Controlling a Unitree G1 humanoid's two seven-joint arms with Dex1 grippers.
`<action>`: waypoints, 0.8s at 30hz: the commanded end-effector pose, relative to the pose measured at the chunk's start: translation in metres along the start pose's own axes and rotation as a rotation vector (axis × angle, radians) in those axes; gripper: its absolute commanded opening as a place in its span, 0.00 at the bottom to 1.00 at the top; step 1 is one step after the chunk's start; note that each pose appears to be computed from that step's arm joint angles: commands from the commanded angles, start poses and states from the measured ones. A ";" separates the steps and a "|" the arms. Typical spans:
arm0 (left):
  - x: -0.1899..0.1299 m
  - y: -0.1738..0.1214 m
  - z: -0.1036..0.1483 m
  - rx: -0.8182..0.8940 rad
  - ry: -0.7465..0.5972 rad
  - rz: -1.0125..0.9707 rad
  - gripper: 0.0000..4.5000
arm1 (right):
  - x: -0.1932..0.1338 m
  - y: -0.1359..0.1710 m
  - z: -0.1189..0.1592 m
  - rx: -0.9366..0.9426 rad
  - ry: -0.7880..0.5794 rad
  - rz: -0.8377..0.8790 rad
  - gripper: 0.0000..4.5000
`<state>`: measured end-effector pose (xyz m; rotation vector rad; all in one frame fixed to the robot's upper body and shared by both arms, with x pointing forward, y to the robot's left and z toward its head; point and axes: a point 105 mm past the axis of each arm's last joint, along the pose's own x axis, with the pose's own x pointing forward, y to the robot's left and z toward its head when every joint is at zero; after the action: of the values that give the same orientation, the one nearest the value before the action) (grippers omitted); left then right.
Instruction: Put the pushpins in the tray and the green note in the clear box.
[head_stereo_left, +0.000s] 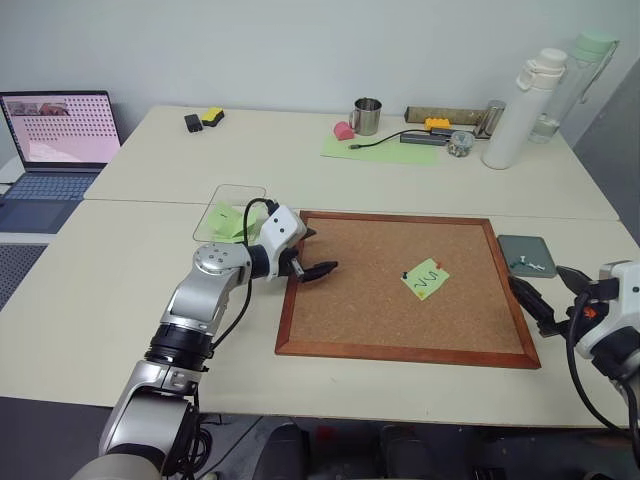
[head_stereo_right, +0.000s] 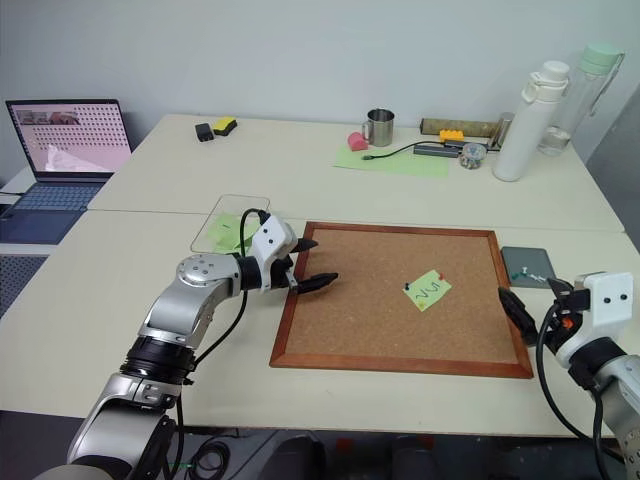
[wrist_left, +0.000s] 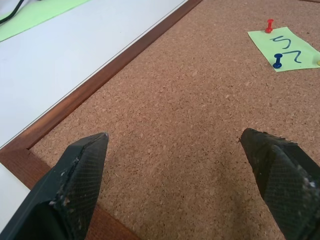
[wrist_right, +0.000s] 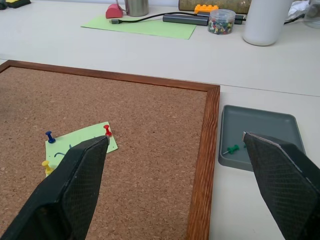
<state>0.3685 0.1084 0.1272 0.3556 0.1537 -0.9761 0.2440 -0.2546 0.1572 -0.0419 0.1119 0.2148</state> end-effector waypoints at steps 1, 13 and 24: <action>-0.003 0.006 0.017 0.040 -0.051 0.026 1.00 | -0.003 0.002 0.013 -0.038 -0.037 0.008 1.00; -0.004 0.007 0.019 -0.027 -0.082 -0.001 1.00 | -0.004 0.004 0.013 -0.036 -0.036 0.014 1.00; -0.007 0.008 0.021 -0.044 -0.097 -0.024 1.00 | -0.003 0.011 0.012 -0.051 -0.023 0.063 1.00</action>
<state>0.3687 0.1071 0.1343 0.2668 0.1425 -1.0110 0.2418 -0.2501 0.1590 -0.0630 0.1188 0.2507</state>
